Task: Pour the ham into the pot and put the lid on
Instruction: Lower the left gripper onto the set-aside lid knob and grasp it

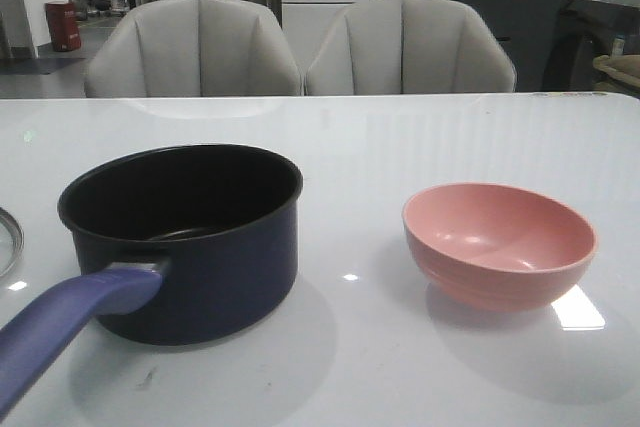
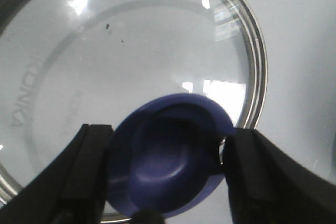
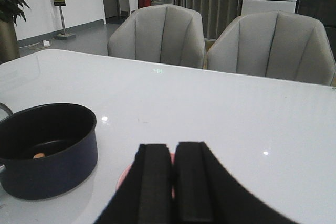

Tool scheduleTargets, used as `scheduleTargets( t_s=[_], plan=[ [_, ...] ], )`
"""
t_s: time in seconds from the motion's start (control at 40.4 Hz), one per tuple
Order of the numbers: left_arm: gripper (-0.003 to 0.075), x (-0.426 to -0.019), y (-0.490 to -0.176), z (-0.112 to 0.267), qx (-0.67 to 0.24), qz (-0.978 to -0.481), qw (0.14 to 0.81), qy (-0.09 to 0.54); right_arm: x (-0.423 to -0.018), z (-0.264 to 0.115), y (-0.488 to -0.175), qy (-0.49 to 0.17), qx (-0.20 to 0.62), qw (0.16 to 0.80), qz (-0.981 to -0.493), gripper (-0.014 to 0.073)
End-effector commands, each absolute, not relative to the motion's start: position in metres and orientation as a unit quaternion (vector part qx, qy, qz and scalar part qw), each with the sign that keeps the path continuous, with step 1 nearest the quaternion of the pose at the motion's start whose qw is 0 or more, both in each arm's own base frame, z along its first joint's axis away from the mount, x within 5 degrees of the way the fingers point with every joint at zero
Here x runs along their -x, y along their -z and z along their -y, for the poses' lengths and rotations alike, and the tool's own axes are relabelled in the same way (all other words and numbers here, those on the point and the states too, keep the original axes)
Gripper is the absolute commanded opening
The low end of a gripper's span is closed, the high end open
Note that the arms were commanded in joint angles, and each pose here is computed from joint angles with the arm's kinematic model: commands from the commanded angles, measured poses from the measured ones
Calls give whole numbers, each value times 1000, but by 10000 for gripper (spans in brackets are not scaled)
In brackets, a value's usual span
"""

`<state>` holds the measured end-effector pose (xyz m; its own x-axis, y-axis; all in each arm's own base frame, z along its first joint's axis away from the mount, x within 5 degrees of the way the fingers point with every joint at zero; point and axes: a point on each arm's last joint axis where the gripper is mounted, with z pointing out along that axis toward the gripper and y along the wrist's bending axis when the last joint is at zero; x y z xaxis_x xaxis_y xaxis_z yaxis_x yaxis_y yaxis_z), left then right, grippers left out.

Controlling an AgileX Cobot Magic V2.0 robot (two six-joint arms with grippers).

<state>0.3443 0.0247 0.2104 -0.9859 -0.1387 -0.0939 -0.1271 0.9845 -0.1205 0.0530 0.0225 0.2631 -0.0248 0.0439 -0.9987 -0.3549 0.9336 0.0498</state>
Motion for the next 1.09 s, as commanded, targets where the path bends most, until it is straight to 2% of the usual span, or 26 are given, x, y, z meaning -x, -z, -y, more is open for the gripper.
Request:
scheduleTargets(
  t_s=[0.0,0.297,0.52,0.693,1.065],
  plan=[
    [291,-345,-233,-25,63,-992,96,53,-53,-21,-277,-144,99,720,-672,152],
    [291,-353,-210,-28,57,-995,73,41,-53,-21,-277,-144,99,720,-672,152],
    [291,-358,-206,-30,42,-995,88,17,-53,-21,-277,-144,99,720,-672,152],
    [291,-361,-197,-23,13,-996,84,-4,-53,-21,-277,-144,99,720,-672,152],
    [291,-368,-185,-8,-9,-996,86,-3,-53,-21,-277,-144,99,720,-672,152]
  ],
)
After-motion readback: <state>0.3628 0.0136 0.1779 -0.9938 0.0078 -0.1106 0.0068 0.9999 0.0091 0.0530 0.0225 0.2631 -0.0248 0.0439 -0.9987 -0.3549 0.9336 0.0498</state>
